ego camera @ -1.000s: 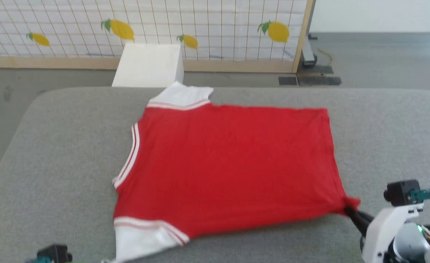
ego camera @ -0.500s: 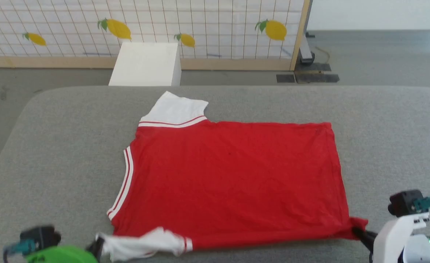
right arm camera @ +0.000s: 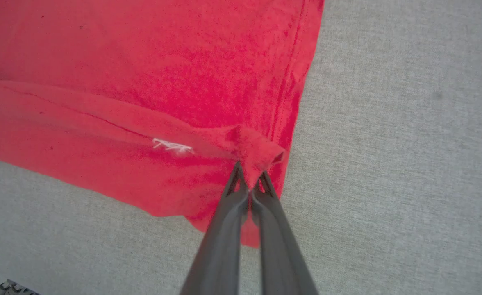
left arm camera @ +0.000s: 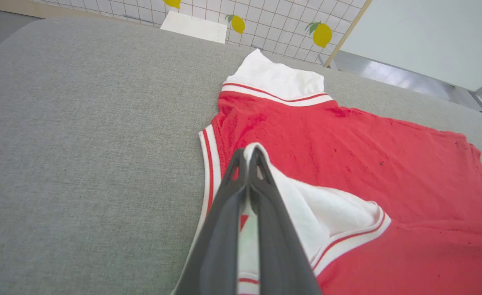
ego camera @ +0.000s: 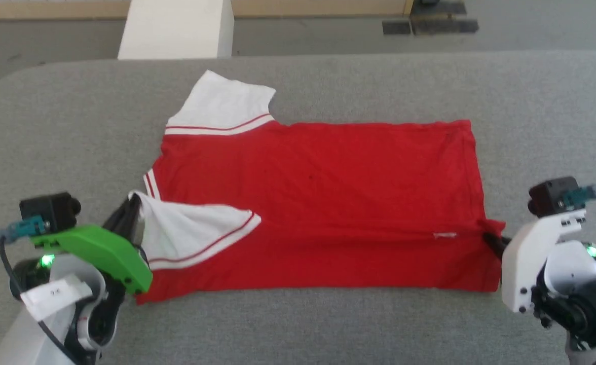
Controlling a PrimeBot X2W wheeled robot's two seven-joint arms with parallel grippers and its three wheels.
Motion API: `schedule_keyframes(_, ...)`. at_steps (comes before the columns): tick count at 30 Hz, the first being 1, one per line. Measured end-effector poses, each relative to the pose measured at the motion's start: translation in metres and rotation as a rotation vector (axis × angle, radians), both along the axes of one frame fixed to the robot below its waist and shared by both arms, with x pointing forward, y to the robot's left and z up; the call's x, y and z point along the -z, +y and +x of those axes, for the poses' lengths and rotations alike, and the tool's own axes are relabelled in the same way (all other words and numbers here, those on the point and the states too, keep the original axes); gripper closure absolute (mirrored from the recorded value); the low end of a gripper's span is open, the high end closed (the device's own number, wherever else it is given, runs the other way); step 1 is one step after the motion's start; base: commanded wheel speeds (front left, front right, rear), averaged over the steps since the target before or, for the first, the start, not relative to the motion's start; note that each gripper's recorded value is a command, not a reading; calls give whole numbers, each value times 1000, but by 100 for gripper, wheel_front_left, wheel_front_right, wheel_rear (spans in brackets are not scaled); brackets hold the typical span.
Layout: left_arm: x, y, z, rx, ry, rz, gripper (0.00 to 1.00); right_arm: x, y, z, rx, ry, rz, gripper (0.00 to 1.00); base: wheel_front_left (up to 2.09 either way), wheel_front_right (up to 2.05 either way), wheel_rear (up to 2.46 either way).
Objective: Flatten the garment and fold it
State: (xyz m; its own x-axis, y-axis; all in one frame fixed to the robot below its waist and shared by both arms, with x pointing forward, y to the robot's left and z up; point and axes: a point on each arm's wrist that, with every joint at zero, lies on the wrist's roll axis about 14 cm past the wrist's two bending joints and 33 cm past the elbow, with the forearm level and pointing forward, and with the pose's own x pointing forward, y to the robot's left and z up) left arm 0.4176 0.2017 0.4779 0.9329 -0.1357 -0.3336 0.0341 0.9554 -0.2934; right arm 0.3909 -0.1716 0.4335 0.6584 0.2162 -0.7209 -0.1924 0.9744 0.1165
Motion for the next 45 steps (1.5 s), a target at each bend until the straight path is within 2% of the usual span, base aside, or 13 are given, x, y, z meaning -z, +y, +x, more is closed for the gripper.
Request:
schedule_keyframes(5, 25, 6, 26, -14, 27, 9, 100, 21, 4, 17, -12, 79, -35, 100, 0, 0, 0)
schedule_keyframes(13, 77, 7, 39, -13, 130, 0, 100, 66, 8, 19, -53, 246, -82, 100, 0, 0, 0)
schedule_keyframes(14, 83, 7, 38, -13, 145, -4, 85, 68, 8, 21, -55, 251, -82, 100, 0, 0, 0)
schedule_keyframes(15, 86, 7, 38, -22, 152, -10, 61, 68, 9, 23, -54, 250, -77, 80, 0, 0, 0)
schedule_keyframes(16, 88, 8, 37, -30, 159, -16, 0, 68, 10, 24, -55, 246, -74, 7, 0, 0, 0)
schedule_keyframes(17, 90, 10, 36, -37, 163, -16, 0, 67, 10, 25, -53, 242, -70, 0, 0, 0, 0)
schedule_keyframes(21, 76, 18, 37, -59, 121, -5, 0, 56, 11, 29, -23, 185, -24, 0, 0, 0, 0)
schedule_keyframes(27, 40, 40, 27, -114, 61, 62, 0, 28, 0, 16, 43, 101, 25, 0, 0, 0, 0)
schedule_keyframes(31, 46, 40, -11, -117, 192, 64, 0, 5, -7, 7, 70, 37, 34, 0, 0, 0, 0)
schedule_keyframes(36, 54, 16, -58, -43, 366, 23, 0, -14, -12, -6, 95, -5, 47, 0, 0, 0, 0)
schedule_keyframes(45, 77, 9, -72, -29, 489, 11, 0, -25, -11, -7, 111, -36, 67, 0, 0, 0, 0)
